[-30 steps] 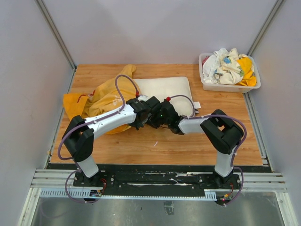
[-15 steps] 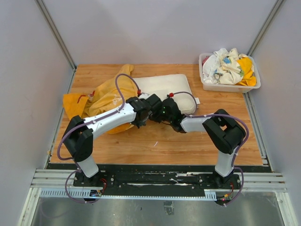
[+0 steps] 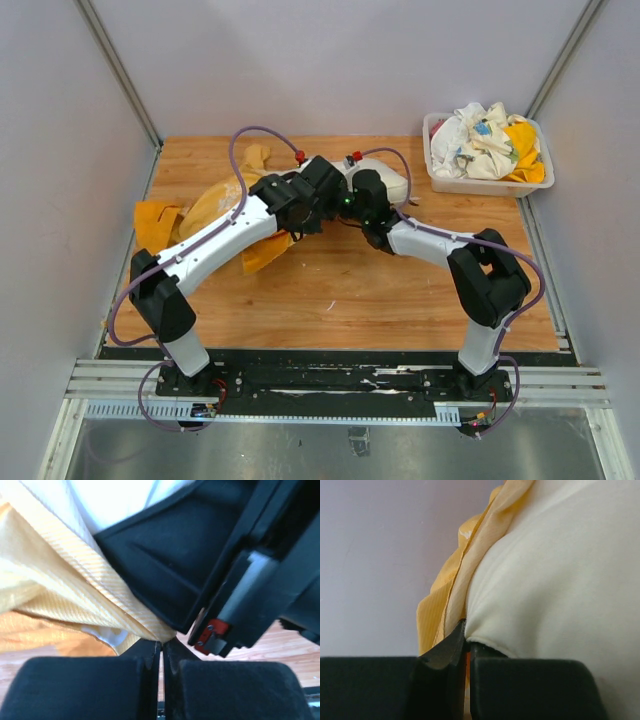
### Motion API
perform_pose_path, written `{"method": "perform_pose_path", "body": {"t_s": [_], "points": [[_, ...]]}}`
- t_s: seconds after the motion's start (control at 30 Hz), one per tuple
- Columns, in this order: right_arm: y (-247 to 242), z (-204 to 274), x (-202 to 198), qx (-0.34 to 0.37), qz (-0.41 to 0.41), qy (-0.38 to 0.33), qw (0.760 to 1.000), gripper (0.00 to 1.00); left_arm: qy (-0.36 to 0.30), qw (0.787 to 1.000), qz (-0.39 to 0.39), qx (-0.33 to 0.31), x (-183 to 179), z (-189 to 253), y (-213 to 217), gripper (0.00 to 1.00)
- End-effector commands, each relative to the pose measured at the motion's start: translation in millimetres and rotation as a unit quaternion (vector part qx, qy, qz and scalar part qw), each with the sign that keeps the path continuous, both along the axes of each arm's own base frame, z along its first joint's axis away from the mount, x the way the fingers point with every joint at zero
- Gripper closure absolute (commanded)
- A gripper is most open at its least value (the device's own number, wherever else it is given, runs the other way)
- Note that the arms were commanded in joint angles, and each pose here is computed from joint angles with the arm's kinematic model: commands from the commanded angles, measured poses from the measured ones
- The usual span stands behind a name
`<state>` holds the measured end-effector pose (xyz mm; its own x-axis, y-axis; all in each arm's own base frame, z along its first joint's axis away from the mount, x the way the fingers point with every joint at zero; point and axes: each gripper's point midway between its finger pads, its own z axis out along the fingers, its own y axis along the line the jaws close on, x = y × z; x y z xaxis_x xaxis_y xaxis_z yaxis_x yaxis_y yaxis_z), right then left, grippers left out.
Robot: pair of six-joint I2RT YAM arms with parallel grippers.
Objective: Remove the trousers from the hanger
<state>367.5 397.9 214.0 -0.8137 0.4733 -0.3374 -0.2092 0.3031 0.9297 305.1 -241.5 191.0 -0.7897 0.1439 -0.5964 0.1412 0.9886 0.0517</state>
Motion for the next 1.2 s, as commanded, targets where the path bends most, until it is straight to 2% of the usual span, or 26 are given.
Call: {"method": "perform_pose_path", "body": {"t_s": [0.0, 0.27, 0.5, 0.6, 0.77, 0.9, 1.1, 1.17], "points": [[6.4, 57.2, -13.8, 0.043, 0.06, -0.069, 0.995, 0.99, -0.01, 0.997, -0.045, -0.062, 7.4, 26.5, -26.9, 1.0], [8.1, 38.7, -24.1, 0.045, 0.083, -0.052, 0.994, 0.99, -0.047, 0.987, -0.057, -0.144, 31.8, 77.8, -32.7, 1.0], [-0.3, 54.8, -28.6, 0.003, 0.083, -0.093, 0.992, 0.99, -0.039, 0.984, -0.04, -0.167, 50.8, 69.3, -22.3, 1.0], [4.6, 55.9, -34.1, -0.005, 0.108, -0.098, 0.989, 0.99, -0.035, 0.982, -0.047, -0.181, 56.5, 74.5, -29.2, 1.0], [8.0, 20.8, -50.5, -0.019, 0.141, -0.07, 0.987, 0.99, -0.042, 0.981, -0.05, -0.181, 65.1, 85.9, -31.4, 1.0], [6.8, -9.1, -68.1, -0.032, 0.183, -0.042, 0.982, 0.99, -0.009, 0.98, -0.062, -0.187, 50.1, 63.1, -31.8, 1.0], [-6.8, -61.5, -95.9, -0.078, 0.225, 0.004, 0.971, 0.99, 0.052, 0.968, -0.069, -0.234, 3.5, 18.4, -29.9, 1.0], [-12.8, -78.1, -104.1, -0.093, 0.23, 0.018, 0.969, 0.99, 0.06, 0.967, -0.061, -0.239, -6.4, 10.9, -25.0, 0.93]]}}
